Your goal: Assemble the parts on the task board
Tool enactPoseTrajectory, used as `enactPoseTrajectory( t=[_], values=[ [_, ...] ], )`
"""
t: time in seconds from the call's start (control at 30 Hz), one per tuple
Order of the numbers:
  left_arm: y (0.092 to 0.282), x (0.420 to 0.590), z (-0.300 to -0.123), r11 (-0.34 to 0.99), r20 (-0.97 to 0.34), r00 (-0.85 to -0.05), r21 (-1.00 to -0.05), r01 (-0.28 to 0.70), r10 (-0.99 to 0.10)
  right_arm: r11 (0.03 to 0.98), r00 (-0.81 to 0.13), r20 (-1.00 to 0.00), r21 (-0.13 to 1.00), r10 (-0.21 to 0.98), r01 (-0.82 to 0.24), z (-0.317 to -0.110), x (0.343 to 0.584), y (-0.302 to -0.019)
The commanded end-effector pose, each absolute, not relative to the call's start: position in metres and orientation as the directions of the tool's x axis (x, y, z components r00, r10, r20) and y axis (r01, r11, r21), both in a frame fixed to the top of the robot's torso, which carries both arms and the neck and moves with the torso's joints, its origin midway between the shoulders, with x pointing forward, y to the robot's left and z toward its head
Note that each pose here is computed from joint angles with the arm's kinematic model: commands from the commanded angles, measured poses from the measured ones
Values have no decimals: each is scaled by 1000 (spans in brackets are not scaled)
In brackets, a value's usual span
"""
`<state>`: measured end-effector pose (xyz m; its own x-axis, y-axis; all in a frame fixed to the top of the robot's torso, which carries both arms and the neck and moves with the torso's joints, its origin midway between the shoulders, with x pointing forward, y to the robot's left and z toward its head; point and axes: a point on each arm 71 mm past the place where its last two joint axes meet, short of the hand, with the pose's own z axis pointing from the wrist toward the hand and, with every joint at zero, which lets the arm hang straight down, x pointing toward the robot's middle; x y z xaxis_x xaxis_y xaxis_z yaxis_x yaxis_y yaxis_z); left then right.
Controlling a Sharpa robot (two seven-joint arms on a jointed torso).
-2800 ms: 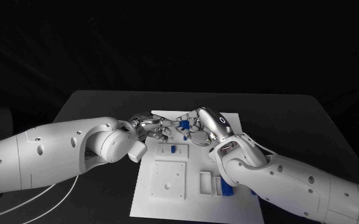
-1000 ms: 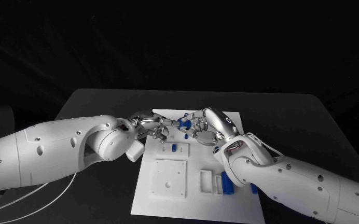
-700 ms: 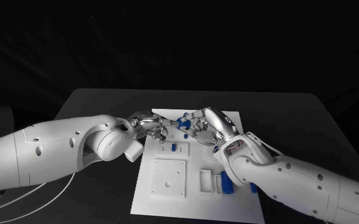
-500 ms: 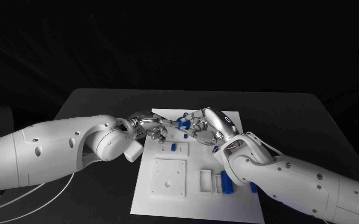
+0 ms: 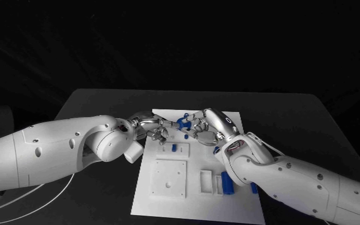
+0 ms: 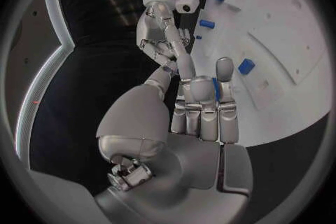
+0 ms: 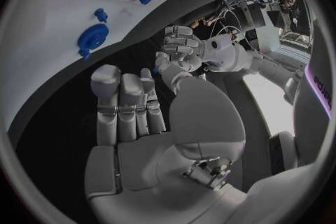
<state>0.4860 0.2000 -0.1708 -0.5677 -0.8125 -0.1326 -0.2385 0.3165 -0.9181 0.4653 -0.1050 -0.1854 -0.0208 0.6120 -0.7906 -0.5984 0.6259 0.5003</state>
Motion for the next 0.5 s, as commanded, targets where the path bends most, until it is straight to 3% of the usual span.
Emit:
enactPoseTrajectory(
  t=[0.03, 0.2, 0.5],
  values=[
    [199, 486, -171, 332, -146, -577, -915, -231, -804, 614, -30, -784, 509, 620, -604, -184, 464, -106],
    [205, 491, -174, 382, -190, -551, -887, -258, -812, 597, -31, -761, 533, 648, -600, -180, 464, -113],
    [216, 501, -168, 594, -376, -547, -747, -298, -748, 589, 2, -715, 575, 699, -567, -168, 466, -148]
  ],
)
